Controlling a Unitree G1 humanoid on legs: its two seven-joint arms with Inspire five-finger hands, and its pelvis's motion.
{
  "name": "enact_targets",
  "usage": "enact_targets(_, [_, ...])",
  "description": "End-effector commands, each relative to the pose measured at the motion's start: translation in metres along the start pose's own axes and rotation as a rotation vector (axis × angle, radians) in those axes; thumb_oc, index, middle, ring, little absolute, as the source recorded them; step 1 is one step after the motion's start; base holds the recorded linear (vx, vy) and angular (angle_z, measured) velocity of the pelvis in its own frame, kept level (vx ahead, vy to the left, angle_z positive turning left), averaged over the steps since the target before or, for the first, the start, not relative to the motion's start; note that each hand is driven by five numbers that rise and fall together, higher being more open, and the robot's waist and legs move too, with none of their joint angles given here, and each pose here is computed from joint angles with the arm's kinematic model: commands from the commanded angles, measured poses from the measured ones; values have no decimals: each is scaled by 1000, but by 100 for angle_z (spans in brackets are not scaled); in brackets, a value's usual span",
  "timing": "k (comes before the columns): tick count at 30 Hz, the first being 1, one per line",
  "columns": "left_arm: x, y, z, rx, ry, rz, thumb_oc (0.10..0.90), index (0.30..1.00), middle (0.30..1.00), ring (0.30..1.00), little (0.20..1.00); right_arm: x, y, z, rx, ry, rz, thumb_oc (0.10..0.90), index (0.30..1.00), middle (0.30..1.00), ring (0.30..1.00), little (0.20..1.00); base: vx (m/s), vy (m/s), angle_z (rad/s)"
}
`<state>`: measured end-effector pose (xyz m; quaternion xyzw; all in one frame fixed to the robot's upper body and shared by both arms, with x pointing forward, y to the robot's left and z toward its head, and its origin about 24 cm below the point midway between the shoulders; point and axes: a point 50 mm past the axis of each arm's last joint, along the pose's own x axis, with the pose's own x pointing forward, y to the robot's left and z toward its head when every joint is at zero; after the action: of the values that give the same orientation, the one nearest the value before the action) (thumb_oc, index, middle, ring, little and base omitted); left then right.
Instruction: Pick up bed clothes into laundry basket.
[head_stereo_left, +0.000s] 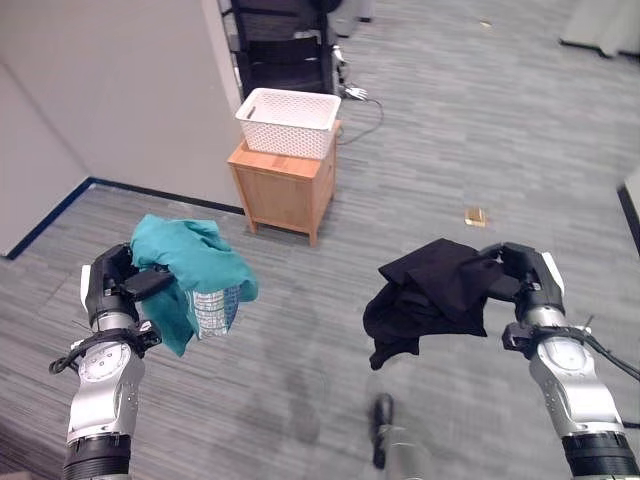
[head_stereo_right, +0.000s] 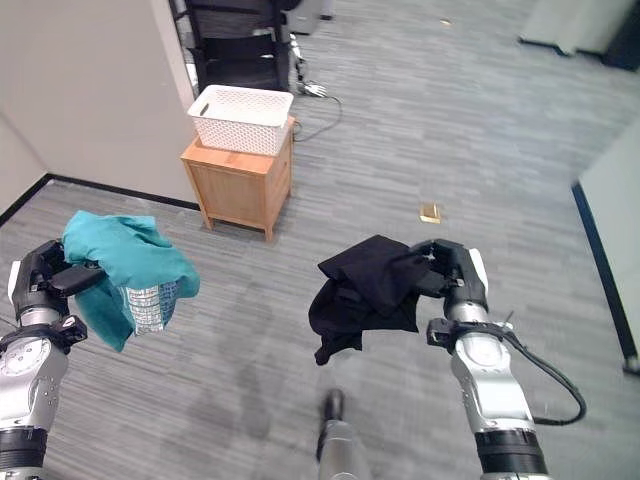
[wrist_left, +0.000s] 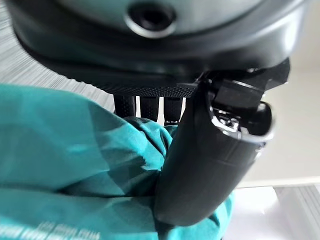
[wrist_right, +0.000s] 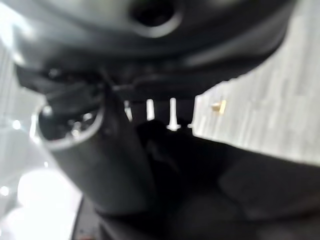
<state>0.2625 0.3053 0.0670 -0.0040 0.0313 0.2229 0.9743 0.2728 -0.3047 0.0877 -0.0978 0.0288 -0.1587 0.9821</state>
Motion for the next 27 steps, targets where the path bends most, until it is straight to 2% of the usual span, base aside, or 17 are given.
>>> enact_targets(1, [11,-11,86,68,-364,-104,400,300,300,300,300,6,-27,83,2,-364,-94,400,300,300,300,300,323,-148,62])
enact_targets(6, [11,-18,79,-9,-334,-127,400,300,300,300,300,12,-36,93,68,-396,-110,400,300,300,300,300,477,-458,28])
enact_targets(10, [12,-20,79,-39,-331,-134,400,300,300,300,300,10,-48,102,50,-425,-153,400,300,300,300,300,397,-140,-17])
enact_targets(19, [13,-15,79,-35,-334,-112,400,300,300,300,300,12,-49,106,-19,-416,-139,400,300,300,300,300,393,167,-26])
enact_targets(23, [10,-5,78,-21,-333,-87,400,300,300,300,300,17,-35,100,7,-393,-102,400,300,300,300,300,432,238,-40])
enact_targets(27, [11,-13,92,16,-378,-123,400,300,300,300,300,22,-19,98,-30,-376,-68,400,300,300,300,300,307,318,-21])
